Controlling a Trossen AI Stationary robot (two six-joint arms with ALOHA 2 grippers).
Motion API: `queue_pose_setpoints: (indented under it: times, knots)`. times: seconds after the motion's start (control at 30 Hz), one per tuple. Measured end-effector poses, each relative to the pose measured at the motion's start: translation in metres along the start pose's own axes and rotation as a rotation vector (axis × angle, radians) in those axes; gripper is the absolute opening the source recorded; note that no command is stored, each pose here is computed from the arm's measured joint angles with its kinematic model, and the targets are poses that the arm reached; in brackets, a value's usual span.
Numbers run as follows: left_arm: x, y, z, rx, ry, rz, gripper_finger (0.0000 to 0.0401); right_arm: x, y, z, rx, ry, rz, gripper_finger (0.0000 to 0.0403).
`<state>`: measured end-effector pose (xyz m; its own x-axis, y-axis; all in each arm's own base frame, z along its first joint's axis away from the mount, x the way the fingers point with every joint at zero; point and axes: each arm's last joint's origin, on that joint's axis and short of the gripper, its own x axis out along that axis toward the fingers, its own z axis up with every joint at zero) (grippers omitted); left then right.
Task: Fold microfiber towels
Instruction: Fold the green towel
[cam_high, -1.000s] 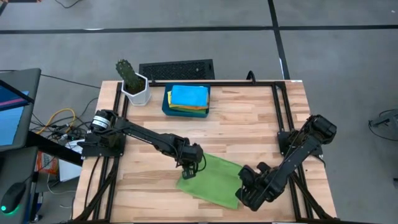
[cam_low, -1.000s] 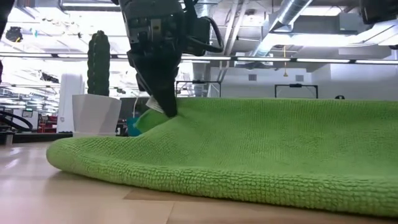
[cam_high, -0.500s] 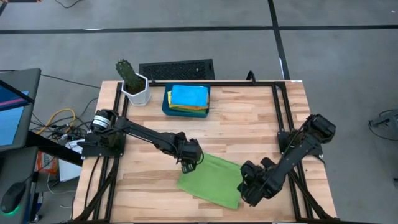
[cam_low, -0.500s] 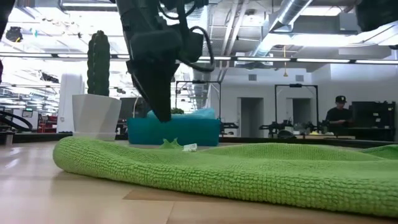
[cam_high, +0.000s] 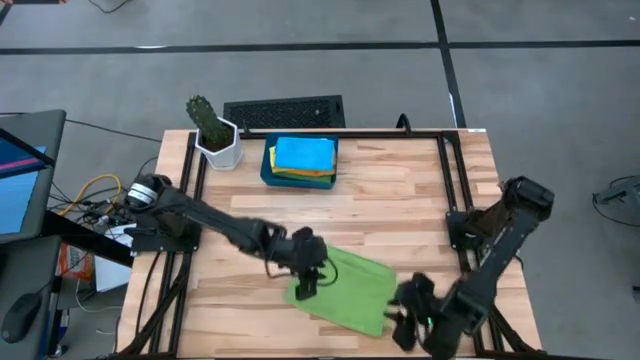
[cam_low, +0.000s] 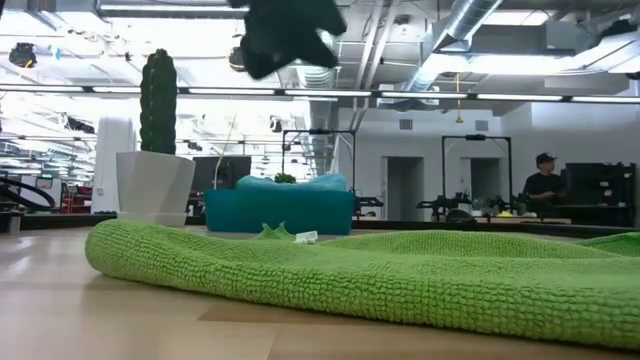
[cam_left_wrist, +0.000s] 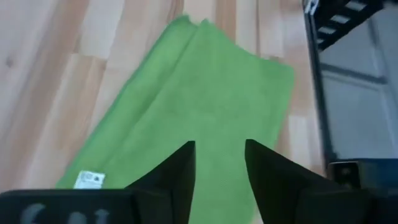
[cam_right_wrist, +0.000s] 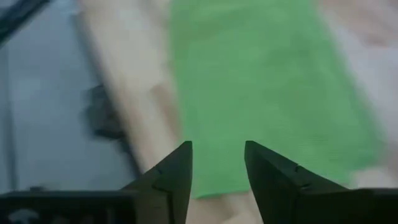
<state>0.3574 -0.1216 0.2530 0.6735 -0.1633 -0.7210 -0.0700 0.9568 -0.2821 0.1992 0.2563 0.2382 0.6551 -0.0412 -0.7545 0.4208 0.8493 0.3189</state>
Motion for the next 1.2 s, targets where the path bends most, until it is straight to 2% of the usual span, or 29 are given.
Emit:
queue_pose_setpoints:
  times: [0.1, 0.17, 0.3, 0.5, 0.57, 0.7, 0.9, 1.03, 1.2]
  knots:
    - [0.011, -0.018, -0.015, 0.099, -0.022, 0.095, 0.011, 0.017, 0.014, -0.025, -0.065, 0.0, 0.043, 0.0151]
    - [0.022, -0.025, -0.03, 0.159, -0.002, 0.164, 0.009, 0.034, 0.02, -0.039, -0.068, 0.006, 0.057, 0.014]
    - [0.047, -0.031, -0.058, 0.209, 0.049, 0.203, 0.005, 0.064, 0.022, -0.059, -0.019, 0.034, 0.022, 0.0119]
    - [0.078, -0.025, -0.097, 0.14, 0.133, 0.236, 0.0004, 0.089, 0.018, -0.08, 0.013, 0.077, -0.027, 0.0102]
    - [0.087, -0.02, -0.109, 0.103, 0.154, 0.255, 0.0003, 0.095, 0.016, -0.085, 0.013, 0.104, -0.039, 0.01]
    - [0.095, -0.021, -0.118, 0.056, 0.138, 0.25, 0.0006, 0.104, 0.014, -0.092, -0.002, 0.133, -0.061, 0.01]
    - [0.099, -0.021, -0.121, 0.052, 0.136, 0.251, 0.0002, 0.097, 0.011, -0.08, -0.031, 0.143, -0.082, 0.01]
    - [0.093, -0.018, -0.114, 0.034, 0.144, 0.237, 0.0001, 0.063, 0.011, -0.058, -0.046, 0.101, -0.065, 0.01]
    - [0.078, -0.011, -0.103, 0.027, 0.151, 0.239, 0.0001, 0.035, 0.01, -0.049, -0.112, 0.059, -0.032, 0.01]
